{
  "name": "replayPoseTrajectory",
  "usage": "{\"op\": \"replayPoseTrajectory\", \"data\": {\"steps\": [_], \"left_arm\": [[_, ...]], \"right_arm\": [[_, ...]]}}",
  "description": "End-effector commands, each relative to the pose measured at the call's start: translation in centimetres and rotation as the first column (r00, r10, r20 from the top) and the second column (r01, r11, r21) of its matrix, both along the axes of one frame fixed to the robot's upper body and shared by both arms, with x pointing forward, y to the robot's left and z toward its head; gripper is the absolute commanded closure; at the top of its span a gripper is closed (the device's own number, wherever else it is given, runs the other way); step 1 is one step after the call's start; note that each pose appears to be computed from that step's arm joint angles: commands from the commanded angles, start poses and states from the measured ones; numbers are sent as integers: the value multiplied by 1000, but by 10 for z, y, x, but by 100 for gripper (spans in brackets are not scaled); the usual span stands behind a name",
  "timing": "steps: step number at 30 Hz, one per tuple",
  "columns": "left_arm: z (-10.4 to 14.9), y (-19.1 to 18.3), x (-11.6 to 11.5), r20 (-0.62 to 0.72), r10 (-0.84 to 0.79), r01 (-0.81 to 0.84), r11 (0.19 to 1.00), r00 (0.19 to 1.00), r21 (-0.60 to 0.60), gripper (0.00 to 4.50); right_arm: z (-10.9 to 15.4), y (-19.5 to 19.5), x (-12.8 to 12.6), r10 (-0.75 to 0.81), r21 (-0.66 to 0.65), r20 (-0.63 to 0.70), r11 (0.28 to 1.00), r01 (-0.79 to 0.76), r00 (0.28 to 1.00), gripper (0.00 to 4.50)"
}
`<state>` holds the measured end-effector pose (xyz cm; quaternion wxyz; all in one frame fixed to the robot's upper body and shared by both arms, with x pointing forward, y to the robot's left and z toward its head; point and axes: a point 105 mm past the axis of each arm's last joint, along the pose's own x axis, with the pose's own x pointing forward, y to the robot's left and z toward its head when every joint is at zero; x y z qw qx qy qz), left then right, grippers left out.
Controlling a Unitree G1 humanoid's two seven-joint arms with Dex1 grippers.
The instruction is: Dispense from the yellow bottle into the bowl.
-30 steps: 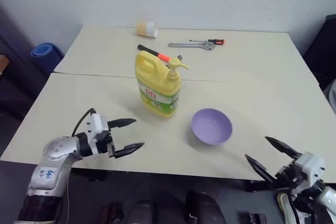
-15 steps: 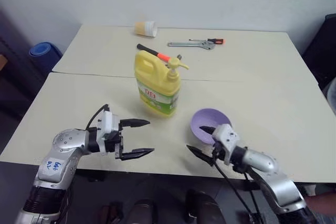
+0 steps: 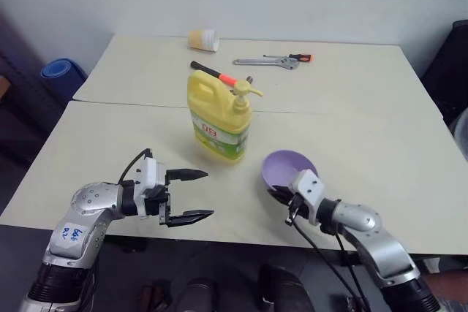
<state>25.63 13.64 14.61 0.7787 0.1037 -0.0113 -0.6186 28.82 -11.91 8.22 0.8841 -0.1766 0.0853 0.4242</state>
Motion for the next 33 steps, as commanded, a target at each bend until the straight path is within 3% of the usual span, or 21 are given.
{"op": "replayPoseTrajectory", "data": {"steps": [1, 3, 7, 8, 12, 16, 21, 23, 33], "left_arm": [[20, 3, 4, 39, 10, -8, 999, 999, -43, 0], [32, 4, 4, 31, 6, -4, 997, 999, -74, 0], [97, 2, 9, 64, -19, 33, 976, 998, -215, 0], [107, 1, 13, 86, -12, 32, 972, 996, -233, 19], [144, -16, 28, 156, -15, 57, 962, 988, -268, 117], [169, -32, 52, 191, 11, 47, 954, 981, -296, 248], [186, -57, 84, 225, 64, 6, 955, 972, -296, 406], [188, -67, 93, 208, 78, -15, 958, 975, -287, 447], [172, -87, 113, 194, 87, -50, 981, 977, -187, 447]], "right_arm": [[23, -4, 0, 41, -9, 58, 999, -41, 997, 446], [36, -7, -1, 75, -16, 82, 997, -74, 994, 446], [98, -7, 3, 200, -54, 167, 980, -193, 966, 446], [106, -6, 6, 209, -63, 189, 978, -200, 960, 449], [135, 0, 17, 231, -74, 214, 973, -220, 949, 450], [146, 6, 26, 247, -77, 181, 968, -237, 952, 450], [150, 9, 36, 258, -109, 165, 964, -242, 952, 450], [151, 10, 36, 269, -125, 153, 960, -251, 951, 450], [171, 19, 26, 299, -123, 149, 951, -283, 943, 450]]}}
